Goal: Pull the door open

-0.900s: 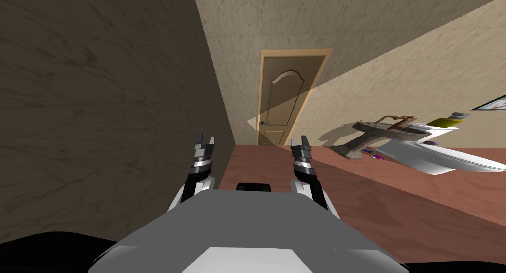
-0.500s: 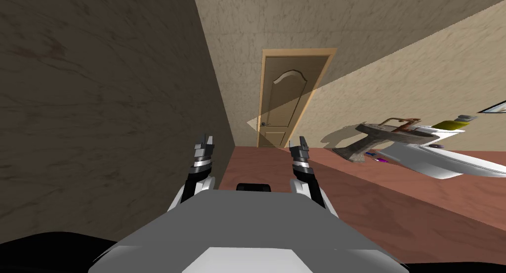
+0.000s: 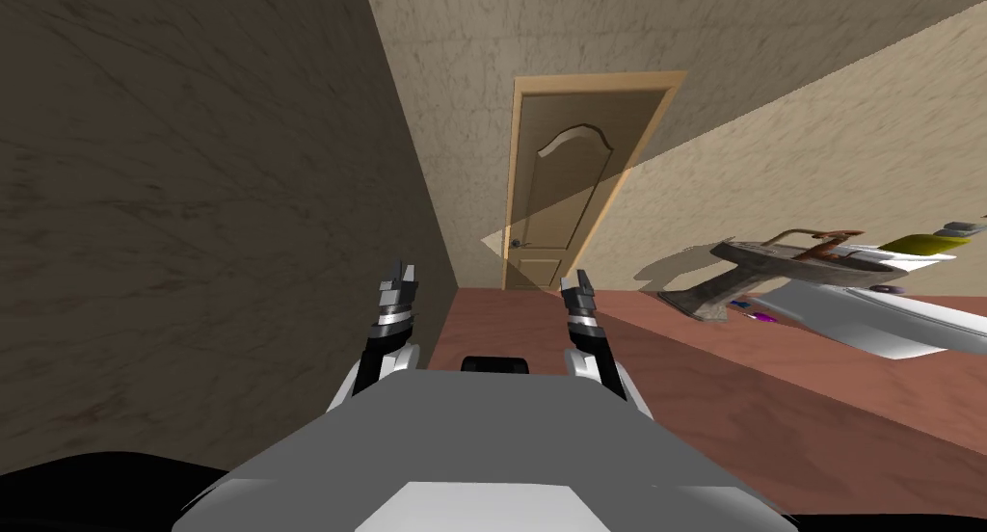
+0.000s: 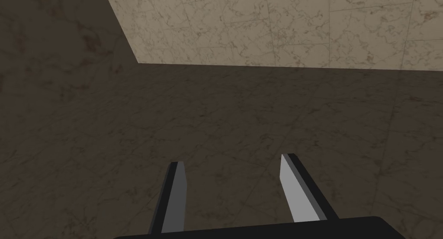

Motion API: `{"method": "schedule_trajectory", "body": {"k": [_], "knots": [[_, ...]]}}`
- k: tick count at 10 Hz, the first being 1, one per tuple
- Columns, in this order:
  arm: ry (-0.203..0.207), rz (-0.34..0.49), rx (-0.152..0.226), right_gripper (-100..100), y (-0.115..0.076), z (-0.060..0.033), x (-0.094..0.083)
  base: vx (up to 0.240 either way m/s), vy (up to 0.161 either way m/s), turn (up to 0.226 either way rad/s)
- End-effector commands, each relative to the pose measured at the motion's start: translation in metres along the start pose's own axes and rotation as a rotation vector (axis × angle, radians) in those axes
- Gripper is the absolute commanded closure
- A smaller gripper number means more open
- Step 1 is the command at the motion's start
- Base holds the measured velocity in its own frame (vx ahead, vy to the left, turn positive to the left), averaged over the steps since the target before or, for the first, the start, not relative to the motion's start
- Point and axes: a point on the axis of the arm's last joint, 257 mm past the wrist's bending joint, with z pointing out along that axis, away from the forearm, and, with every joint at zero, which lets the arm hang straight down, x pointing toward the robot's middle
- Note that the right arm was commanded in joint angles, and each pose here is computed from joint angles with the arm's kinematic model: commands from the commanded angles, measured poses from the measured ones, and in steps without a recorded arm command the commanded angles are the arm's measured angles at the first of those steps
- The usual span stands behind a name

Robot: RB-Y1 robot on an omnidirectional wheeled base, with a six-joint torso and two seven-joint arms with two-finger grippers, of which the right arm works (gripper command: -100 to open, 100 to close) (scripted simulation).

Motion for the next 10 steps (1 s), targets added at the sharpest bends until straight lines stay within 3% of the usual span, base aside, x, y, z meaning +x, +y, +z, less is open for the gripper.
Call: {"method": "schedule_trajectory", "body": {"k": [1, 10], "knots": [[0.009, -0.006, 0.02, -100, -0.013, -0.0021, -0.002, 0.139, 0.042, 0.004], [0.044, -0.034, 0.117, -100, -0.075, -0.0138, -0.013, 0.128, 0.018, 0.004]]}}
